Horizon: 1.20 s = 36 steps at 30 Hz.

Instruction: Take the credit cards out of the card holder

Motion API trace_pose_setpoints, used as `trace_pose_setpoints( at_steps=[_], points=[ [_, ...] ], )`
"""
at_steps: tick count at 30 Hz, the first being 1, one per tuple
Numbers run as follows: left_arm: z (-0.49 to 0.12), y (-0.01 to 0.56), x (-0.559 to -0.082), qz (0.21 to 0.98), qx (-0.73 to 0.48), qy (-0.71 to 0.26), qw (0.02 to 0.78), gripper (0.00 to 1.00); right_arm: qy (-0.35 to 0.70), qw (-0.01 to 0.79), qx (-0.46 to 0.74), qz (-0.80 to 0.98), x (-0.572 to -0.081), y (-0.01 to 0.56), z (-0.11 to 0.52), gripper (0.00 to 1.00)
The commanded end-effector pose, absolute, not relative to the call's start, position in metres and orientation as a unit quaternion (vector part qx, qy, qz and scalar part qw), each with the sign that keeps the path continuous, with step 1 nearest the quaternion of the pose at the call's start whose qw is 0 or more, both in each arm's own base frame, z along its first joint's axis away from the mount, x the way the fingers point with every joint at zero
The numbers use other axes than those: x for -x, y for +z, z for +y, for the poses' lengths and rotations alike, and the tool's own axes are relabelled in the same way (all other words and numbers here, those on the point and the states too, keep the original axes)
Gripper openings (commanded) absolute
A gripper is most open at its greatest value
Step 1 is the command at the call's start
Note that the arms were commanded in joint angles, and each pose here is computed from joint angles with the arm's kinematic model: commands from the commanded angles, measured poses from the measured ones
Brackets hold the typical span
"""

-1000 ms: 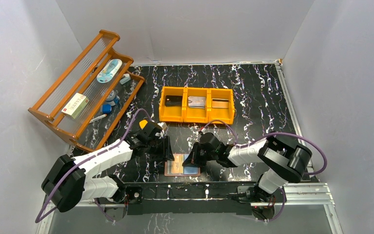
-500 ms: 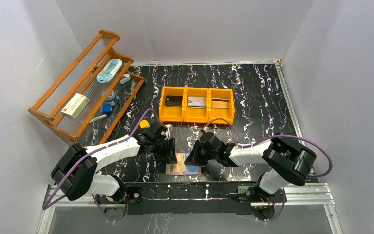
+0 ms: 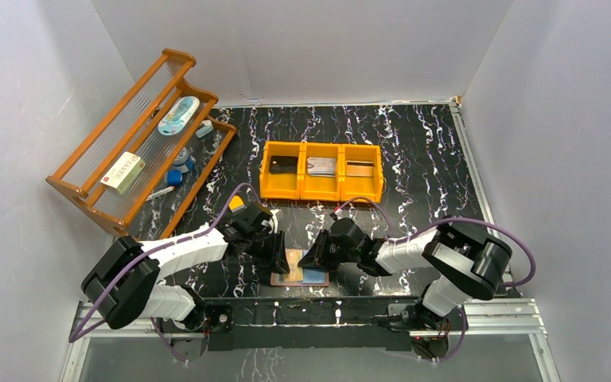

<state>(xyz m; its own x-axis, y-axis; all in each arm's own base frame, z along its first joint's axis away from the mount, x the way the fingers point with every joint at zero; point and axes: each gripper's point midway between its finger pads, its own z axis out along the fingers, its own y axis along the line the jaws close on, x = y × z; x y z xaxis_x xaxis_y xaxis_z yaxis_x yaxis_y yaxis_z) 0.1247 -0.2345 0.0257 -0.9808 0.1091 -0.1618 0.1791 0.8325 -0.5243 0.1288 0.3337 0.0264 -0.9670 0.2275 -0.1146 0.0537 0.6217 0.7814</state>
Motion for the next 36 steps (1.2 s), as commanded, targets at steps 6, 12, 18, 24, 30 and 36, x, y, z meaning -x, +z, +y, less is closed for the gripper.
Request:
trace_pose_setpoints(
  at_steps=[6,12,18,24,30,36],
  points=[
    [-0.211,0.005,-0.107,0.969,-0.064,-0.235,0.040,0.31,0.459,0.107,-0.058,0.880,-0.128,0.033,0.341,0.14],
    [-0.213,0.013,-0.113,0.967,-0.056,-0.240,0.060,0.30,0.407,0.126,-0.083,0.901,-0.132,0.022,0.320,0.05],
    [-0.241,0.050,-0.124,0.940,-0.076,-0.318,0.099,0.39,0.402,0.147,-0.091,0.899,-0.133,0.027,0.307,0.05],
    [-0.261,0.070,-0.136,0.921,-0.090,-0.360,0.121,0.43,0.397,0.117,-0.079,0.907,-0.119,0.012,0.301,0.06],
    [-0.270,0.068,-0.137,0.918,-0.106,-0.366,0.111,0.45,0.399,0.097,-0.086,0.907,-0.116,0.006,0.306,0.07],
    [-0.246,0.015,-0.122,0.951,-0.071,-0.292,0.069,0.44,0.423,0.093,-0.105,0.895,-0.120,0.012,0.308,0.09]
  ],
)
